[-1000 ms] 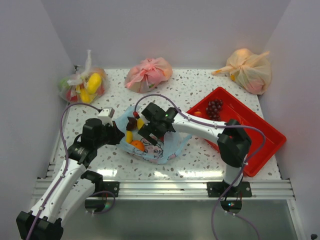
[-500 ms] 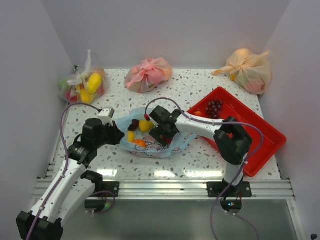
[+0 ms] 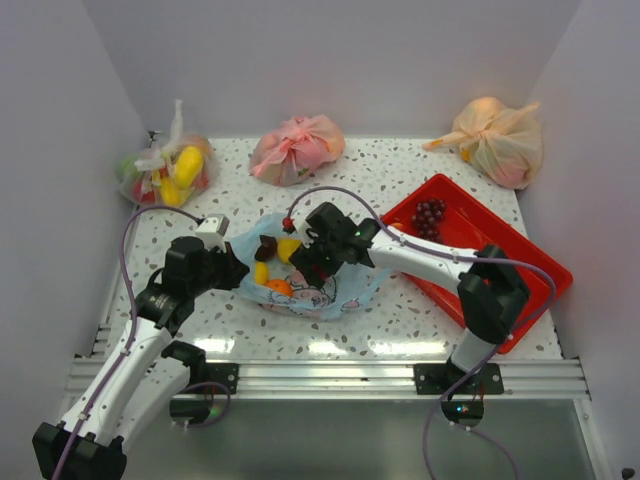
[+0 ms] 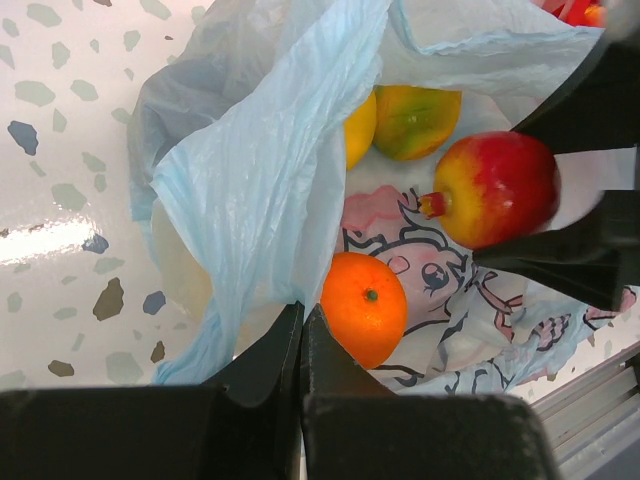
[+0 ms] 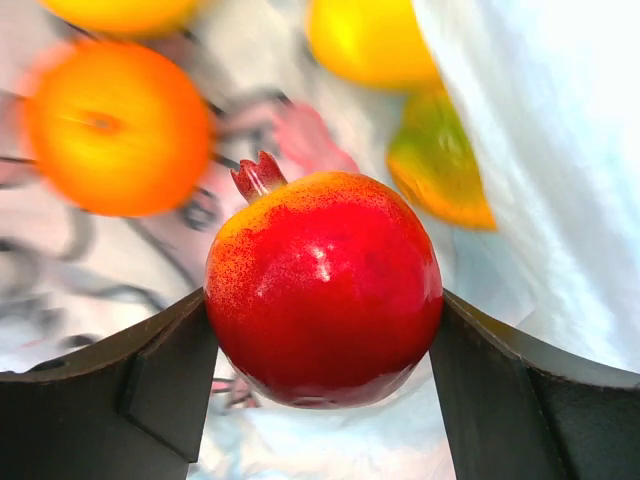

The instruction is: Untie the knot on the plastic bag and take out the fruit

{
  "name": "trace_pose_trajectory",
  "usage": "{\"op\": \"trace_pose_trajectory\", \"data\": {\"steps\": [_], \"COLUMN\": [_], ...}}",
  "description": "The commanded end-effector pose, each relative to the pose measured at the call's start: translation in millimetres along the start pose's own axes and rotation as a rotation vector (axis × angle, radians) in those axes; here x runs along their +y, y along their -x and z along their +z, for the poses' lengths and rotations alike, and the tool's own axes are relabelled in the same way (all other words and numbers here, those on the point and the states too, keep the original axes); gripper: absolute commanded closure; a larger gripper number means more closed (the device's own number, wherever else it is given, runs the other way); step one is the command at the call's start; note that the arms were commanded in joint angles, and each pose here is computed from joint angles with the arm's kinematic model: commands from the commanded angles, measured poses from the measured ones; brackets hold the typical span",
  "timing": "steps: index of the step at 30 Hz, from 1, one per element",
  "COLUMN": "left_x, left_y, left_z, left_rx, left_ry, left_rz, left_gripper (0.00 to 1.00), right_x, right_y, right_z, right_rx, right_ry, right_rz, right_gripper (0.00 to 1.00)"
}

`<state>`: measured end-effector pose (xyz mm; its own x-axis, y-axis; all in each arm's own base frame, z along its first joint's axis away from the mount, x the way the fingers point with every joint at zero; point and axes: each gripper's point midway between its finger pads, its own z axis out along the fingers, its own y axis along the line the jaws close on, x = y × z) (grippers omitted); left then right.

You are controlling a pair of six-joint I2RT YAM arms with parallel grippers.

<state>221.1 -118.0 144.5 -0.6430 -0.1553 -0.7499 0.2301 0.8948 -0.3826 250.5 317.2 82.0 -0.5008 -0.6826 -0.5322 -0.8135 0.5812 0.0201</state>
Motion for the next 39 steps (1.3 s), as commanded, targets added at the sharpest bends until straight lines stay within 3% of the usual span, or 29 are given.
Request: {"op": "trace_pose_trajectory", "data": {"steps": [1, 5, 10, 13, 18, 22, 28, 33, 36, 39], "left_x": [-1, -1, -1, -2, -2, -2, -2, -2, -2, -2], "left_y": [11, 11, 12, 13, 12, 12, 11, 12, 12, 12], "left_z": [1, 1, 1, 0, 0, 0, 1, 1, 1, 1], "left_rx": [-0.047, -0.048, -0.05, -0.054, -0.054, -0.052, -0.051, -0.052, -0.049, -0.05], "left_ry": [-0.009, -0.009, -0.008, -0.01, -0.01, -0.012, -0.01, -0.011, -0.01, -0.011], "left_rz": [0.007, 0.008, 0.008, 0.009, 0.009, 0.009, 0.008, 0.008, 0.008, 0.009], "left_gripper": [1.0, 1.0, 1.0, 1.0, 1.0, 1.0, 1.0, 1.0, 1.0, 1.0], "right_x": [26, 26, -29, -78, -169, -212, -224, -217, -215, -212], "right_y": [64, 97, 115, 101, 33, -43, -125, -134, -133, -126], "right_z": [-44, -86, -150, -178, -199, -189, -144, -112, -102, -100], "right_rx": [-0.265, -0.408, -0.553, -0.581, -0.525, -0.417, -0.264, -0.2, -0.192, -0.211], "right_ry": [0.135, 0.128, -0.096, -0.27, -0.56, -0.677, -0.651, -0.539, -0.5, -0.466], "right_rz": [-0.027, -0.02, 0.062, 0.198, 0.474, 0.695, 0.959, 1.009, 1.012, 1.001], "right_gripper": [0.3, 0.35, 0.37, 0.38, 0.39, 0.39, 0.38, 0.26, 0.04, 0.01]}}
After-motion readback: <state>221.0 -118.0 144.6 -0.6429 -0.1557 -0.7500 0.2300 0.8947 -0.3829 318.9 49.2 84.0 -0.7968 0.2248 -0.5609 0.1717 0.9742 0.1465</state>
